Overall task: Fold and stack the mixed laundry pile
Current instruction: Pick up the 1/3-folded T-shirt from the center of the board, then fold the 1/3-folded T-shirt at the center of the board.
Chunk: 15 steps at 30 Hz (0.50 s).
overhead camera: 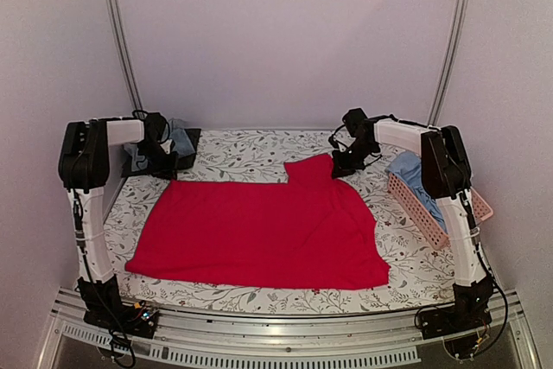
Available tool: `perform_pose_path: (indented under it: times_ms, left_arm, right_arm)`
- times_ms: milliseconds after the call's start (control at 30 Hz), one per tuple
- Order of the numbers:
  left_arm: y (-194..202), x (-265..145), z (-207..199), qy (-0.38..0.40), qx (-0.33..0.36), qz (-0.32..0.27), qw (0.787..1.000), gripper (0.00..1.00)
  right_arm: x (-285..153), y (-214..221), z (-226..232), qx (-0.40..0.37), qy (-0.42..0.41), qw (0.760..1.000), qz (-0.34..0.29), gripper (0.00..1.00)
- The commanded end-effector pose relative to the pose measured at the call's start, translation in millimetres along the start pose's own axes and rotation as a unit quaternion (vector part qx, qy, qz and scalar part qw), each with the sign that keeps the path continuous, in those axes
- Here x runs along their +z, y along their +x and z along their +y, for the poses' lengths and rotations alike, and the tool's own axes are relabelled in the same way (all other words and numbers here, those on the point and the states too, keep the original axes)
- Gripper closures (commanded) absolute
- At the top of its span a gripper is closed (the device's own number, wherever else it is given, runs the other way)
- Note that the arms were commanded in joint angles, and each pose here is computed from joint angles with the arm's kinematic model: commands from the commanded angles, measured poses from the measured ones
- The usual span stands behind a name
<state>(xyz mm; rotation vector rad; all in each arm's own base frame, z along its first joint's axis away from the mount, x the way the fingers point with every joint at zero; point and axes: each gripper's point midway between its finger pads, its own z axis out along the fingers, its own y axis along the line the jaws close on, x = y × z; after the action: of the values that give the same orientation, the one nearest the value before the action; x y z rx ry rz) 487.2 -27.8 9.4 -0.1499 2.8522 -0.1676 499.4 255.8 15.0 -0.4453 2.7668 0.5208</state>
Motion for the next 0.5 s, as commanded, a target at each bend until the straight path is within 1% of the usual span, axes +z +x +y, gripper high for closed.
perform_pose_path:
  times_ms: [0, 33, 67, 233, 467]
  left_arm:
    - [6, 19, -10, 0.003, 0.011, 0.023, 1.000, 0.94]
    - [5, 19, -11, 0.003, 0.013, 0.022, 1.000, 0.99]
    - [3, 18, -10, 0.001, 0.013, 0.020, 1.000, 1.00]
    - [-15, -4, -5, -0.016, 0.005, -0.013, 1.000, 1.00]
    - [-37, -52, -21, 0.018, 0.016, -0.075, 0.997, 1.00]
  right_arm:
    - [22, 7, -24, 0.024, 0.017, 0.999, 0.021, 1.00]
    - [20, 3, -23, 0.026, 0.012, 0.999, 0.017, 1.00]
    - [19, 0, -22, 0.028, 0.009, 1.000, 0.012, 1.00]
    - [0, -16, -9, 0.023, -0.010, 1.000, -0.012, 1.00]
    - [-49, -31, 18, 0.009, -0.046, 0.997, -0.055, 1.00]
